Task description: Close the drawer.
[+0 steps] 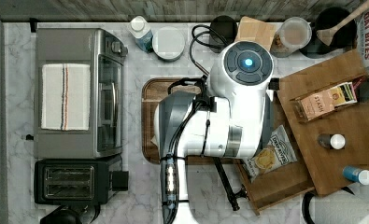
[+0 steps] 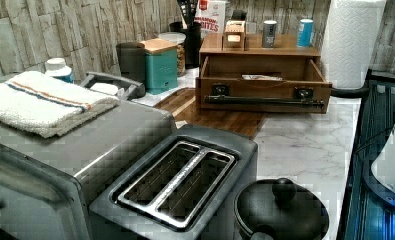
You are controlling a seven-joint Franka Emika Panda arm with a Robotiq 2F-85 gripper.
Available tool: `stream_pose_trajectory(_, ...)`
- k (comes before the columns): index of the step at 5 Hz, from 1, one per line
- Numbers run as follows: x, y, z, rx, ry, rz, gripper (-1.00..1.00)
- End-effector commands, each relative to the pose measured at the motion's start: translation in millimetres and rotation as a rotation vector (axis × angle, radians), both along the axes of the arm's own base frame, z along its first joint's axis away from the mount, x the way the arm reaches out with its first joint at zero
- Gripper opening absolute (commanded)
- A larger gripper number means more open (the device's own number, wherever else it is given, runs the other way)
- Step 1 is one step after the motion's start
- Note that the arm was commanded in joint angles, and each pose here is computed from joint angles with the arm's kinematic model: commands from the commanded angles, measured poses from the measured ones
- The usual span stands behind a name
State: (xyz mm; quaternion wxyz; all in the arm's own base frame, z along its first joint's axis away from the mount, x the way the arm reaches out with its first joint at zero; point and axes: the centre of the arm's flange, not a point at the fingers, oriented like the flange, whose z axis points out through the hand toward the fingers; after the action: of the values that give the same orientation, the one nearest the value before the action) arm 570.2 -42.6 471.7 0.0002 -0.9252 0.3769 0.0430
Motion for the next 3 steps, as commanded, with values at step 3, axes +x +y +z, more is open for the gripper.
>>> stream_pose_trajectory(3,-38.3,-16.8,-38.7,-0.009,0.003,0.099,-0.92)
